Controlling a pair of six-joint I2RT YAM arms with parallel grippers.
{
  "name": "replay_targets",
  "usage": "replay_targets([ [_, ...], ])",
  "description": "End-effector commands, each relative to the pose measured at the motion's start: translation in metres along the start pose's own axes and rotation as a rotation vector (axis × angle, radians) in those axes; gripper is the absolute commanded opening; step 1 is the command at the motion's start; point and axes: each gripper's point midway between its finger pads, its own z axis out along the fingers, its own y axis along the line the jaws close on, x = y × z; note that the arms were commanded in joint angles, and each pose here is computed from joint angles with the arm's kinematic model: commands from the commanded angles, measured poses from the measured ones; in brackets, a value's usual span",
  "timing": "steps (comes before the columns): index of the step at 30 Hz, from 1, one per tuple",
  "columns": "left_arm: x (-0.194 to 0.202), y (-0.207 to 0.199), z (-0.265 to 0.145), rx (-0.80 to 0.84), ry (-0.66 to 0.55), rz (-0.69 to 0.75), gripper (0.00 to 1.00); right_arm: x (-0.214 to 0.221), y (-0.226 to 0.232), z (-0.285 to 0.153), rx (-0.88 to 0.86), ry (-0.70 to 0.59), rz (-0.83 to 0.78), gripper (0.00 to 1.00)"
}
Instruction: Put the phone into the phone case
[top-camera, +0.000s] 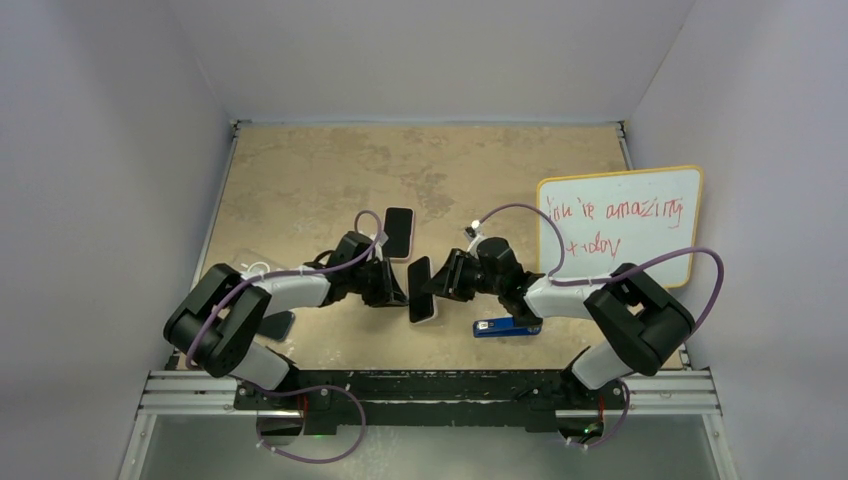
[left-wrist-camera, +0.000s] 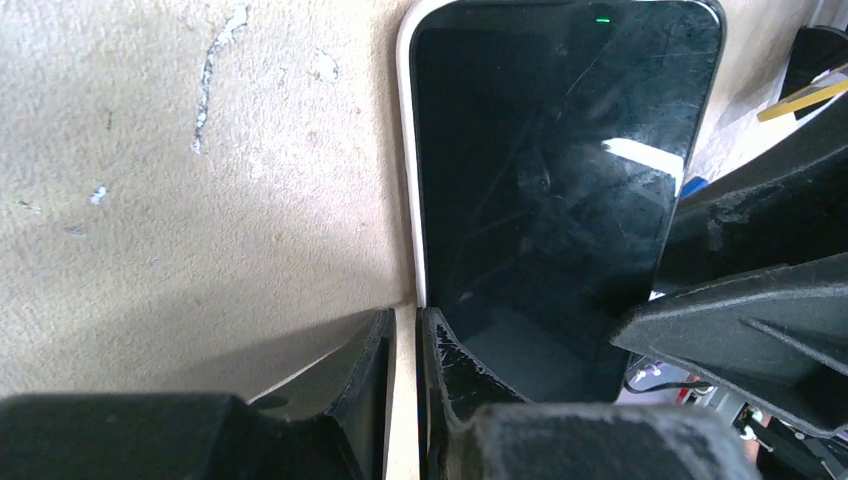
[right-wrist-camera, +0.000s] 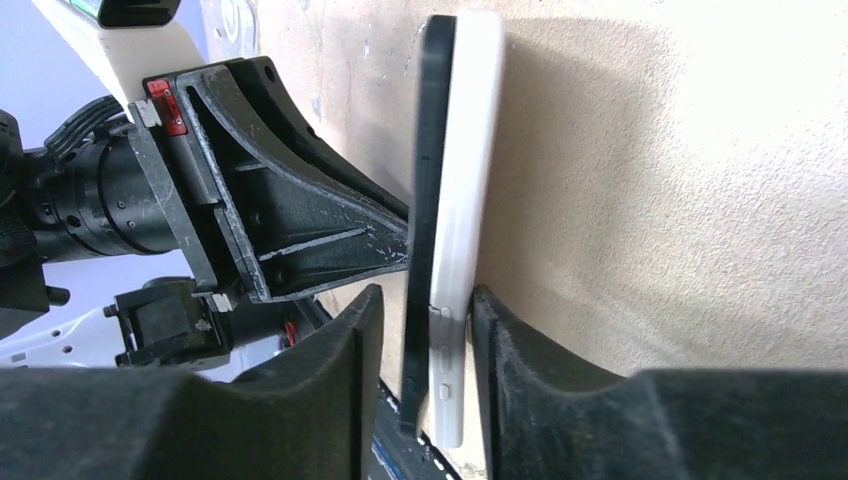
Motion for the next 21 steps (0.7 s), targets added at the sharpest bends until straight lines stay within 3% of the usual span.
replay_targets([
  [1,-0.001,-0.001,-0.004,0.003,-0.017,0.018,0.16,-0.004,0.021,0.003,-0.059,-0.002,-0.012,0.33],
  [5,-0.001,-0.002,-0.004,0.009,-0.017,0.019,0.17,-0.002,0.021,0.005,-0.047,0.004,-0.024,0.06],
  [7,-0.001,-0.002,-0.004,0.013,-0.018,0.019,0.17,-0.001,0.020,0.006,-0.034,0.010,-0.029,0.00],
  [10,-0.001,-0.002,-0.004,0.016,-0.016,0.020,0.18,0.001,0.019,0.007,-0.018,0.016,-0.035,0.03],
  [15,0.000,-0.003,-0.004,0.019,-0.015,0.022,0.18,0.003,0.028,0.009,-0.025,0.024,-0.052,0.38],
  [17,0.000,-0.005,-0.004,0.028,-0.011,0.024,0.18,0.006,0.027,0.010,-0.005,0.032,-0.067,0.47],
  [19,0.000,-0.008,-0.005,0.043,-0.009,0.026,0.19,0.007,0.025,0.013,0.021,0.040,-0.075,0.47],
  [20,0.000,-0.010,-0.006,0.049,-0.009,0.029,0.19,0.008,0.023,0.013,0.037,0.042,-0.076,0.42],
  [21,0.000,-0.011,-0.007,0.053,-0.009,0.029,0.20,0.007,0.022,0.012,0.050,0.038,-0.076,0.28],
])
